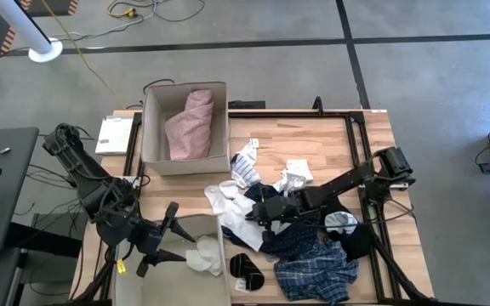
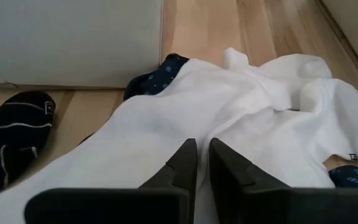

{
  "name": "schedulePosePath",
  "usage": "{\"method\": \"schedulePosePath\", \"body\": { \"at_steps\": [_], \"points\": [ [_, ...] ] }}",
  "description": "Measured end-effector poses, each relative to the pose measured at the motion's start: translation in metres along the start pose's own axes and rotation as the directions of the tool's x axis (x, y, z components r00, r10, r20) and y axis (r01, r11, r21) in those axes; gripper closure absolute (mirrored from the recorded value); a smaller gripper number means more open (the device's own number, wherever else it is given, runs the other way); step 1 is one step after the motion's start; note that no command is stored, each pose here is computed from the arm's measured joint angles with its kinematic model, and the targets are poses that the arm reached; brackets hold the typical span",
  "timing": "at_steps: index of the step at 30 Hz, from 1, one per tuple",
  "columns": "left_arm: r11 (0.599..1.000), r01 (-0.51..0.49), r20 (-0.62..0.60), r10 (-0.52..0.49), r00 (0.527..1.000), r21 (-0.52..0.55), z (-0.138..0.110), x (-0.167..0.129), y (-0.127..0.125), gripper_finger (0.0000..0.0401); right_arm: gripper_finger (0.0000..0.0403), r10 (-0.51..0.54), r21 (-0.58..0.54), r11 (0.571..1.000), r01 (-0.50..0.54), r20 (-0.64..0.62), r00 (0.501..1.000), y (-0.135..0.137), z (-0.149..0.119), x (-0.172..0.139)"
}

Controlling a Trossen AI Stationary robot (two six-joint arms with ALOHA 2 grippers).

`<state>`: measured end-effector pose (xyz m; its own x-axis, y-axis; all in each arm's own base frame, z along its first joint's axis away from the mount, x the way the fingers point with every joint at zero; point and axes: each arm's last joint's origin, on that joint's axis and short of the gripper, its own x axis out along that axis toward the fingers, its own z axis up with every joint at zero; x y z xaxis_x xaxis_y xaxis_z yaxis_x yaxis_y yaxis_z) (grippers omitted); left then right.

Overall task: Sort clothes
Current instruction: Put the white sock into the bottom light brown laundry organizer

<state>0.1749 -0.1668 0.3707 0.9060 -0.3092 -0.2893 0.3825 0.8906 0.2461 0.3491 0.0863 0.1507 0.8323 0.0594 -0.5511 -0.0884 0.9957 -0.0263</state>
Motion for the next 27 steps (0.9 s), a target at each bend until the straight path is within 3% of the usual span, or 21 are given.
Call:
{"method": "schedulePosePath", "body": {
  "at_steps": [4,9,15,27],
  "points": [
    [1.0,0.0,0.001,0.0,1.0,0.003,0.0,0.0,0.0,0.0173,0.0352,0.0,-0.014,1.0,0.0,0.004,1.0,0.0,0.0,0.0],
    [1.0,0.0,0.002,0.0,1.0,0.011,0.0,0.0,0.0,0.0173,0.0395,0.009,-0.056,0.998,-0.007,0.031,0.999,0.003,0.003,-0.001],
    [1.0,-0.001,0.005,0.001,1.0,0.015,0.001,0.0,0.0,0.0173,0.04,0.03,-0.109,0.994,-0.022,0.073,0.997,0.011,0.014,-0.002],
    [0.998,-0.027,0.043,0.024,0.999,0.061,0.005,0.0,0.002,0.0173,0.0402,0.04,-0.299,0.954,-0.018,0.068,0.997,0.033,0.068,-0.012]
  ]
}}
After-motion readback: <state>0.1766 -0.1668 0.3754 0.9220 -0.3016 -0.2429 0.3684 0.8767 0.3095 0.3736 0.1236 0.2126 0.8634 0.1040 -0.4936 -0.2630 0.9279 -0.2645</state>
